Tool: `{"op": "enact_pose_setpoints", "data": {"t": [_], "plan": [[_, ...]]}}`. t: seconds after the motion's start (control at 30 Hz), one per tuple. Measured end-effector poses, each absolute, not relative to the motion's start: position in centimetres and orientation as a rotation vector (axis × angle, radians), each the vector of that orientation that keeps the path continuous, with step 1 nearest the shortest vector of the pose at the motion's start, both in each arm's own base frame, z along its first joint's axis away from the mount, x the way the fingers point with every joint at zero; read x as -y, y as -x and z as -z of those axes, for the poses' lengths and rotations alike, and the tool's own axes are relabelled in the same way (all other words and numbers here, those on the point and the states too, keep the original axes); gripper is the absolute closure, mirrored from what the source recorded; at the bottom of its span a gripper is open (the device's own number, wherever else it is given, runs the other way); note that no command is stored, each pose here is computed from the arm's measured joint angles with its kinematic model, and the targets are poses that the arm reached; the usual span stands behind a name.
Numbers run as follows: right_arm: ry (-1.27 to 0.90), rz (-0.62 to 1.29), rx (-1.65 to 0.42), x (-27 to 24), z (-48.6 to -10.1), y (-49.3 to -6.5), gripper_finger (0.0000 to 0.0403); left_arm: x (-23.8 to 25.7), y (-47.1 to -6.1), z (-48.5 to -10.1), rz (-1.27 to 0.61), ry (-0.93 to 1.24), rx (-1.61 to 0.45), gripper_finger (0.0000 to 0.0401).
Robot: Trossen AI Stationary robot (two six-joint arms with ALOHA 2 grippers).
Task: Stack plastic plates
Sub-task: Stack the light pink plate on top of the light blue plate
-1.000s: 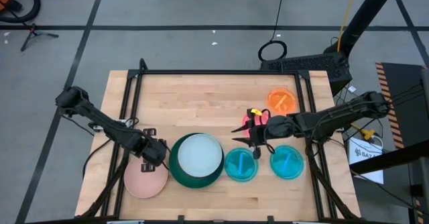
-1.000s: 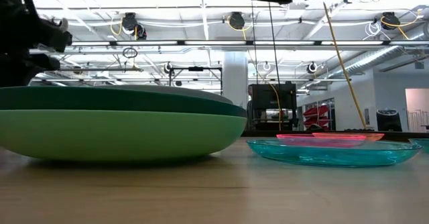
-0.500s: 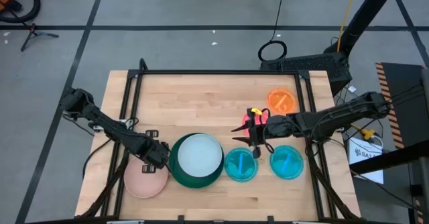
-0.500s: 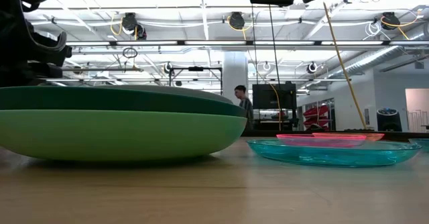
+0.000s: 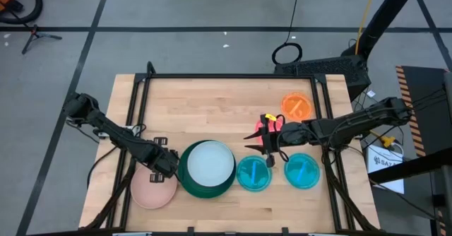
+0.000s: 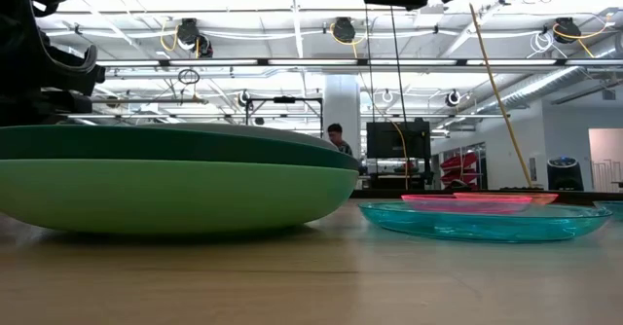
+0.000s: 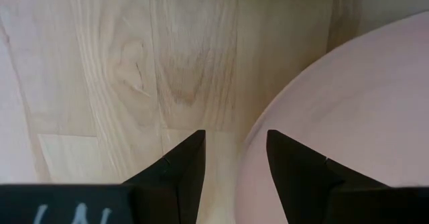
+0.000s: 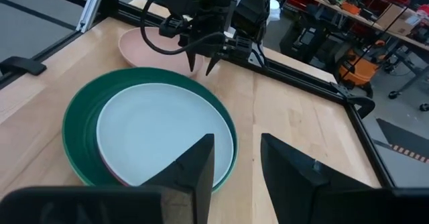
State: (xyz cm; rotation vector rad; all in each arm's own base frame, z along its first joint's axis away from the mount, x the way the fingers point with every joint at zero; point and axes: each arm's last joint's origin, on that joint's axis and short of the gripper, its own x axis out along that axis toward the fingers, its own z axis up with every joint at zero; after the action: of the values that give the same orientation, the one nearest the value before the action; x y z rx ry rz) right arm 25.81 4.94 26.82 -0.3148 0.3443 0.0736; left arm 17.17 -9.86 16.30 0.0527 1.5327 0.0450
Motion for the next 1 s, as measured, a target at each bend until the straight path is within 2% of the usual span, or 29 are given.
{"op": "enact_pose_setpoints", "data": {"t": [1.0], "plan": [[0.289, -0.07, -0.344, -4.96, -26.83, -25.82, 0.0289, 10.37, -17.73, -16.05, 0.007, -0.066, -1.476, 0.0236]]}}
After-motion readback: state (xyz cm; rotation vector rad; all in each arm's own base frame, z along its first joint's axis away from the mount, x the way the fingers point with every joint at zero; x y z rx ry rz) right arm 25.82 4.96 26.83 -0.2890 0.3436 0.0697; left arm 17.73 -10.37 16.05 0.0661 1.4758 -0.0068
